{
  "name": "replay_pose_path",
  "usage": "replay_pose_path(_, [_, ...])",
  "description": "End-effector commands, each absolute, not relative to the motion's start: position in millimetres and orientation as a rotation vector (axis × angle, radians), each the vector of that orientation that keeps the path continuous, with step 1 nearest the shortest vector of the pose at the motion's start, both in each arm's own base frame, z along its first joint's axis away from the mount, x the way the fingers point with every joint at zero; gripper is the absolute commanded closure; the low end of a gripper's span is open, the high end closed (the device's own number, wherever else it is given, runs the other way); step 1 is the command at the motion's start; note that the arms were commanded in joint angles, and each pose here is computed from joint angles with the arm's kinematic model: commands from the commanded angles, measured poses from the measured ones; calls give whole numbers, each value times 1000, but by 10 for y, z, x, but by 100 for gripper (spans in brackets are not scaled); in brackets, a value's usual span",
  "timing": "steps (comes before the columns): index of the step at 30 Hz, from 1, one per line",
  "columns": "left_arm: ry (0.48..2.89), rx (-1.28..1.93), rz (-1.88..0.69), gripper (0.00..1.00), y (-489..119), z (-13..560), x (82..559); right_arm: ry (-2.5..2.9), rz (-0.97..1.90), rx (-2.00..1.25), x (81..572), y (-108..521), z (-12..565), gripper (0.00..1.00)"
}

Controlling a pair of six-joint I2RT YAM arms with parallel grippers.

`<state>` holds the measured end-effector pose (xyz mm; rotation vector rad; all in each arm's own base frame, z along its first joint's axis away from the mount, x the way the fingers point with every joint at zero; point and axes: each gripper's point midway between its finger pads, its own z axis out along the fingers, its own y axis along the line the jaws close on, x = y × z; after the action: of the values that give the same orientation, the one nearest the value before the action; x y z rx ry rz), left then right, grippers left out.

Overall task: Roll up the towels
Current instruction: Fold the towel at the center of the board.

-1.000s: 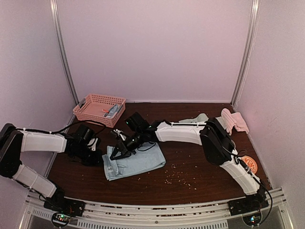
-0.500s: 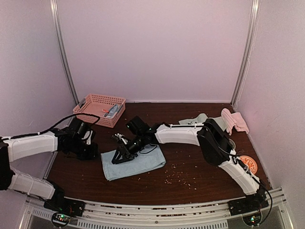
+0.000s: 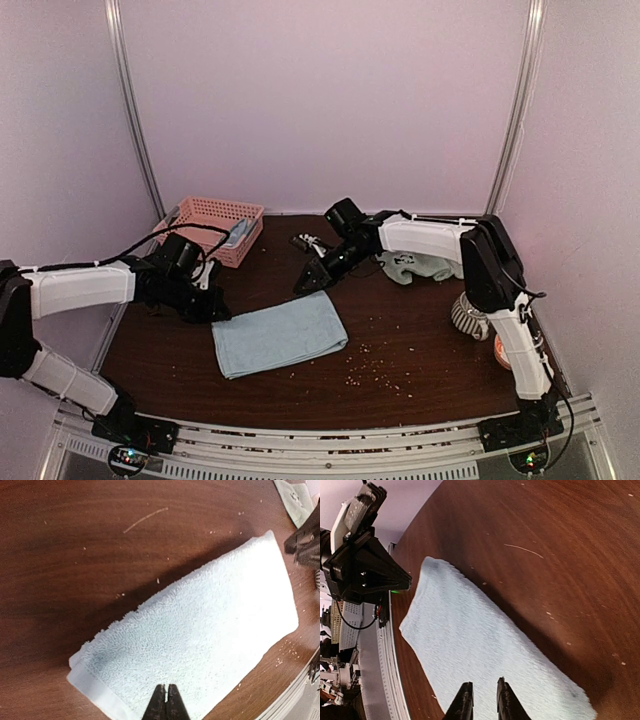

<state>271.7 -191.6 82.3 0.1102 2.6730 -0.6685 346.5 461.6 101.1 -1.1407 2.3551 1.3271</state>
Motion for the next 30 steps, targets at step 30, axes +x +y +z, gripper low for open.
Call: replay_pose_path(30, [2472,469,-502,100,-2971,1212,4395,2363,1210,-1587,2227,3232,1220,79])
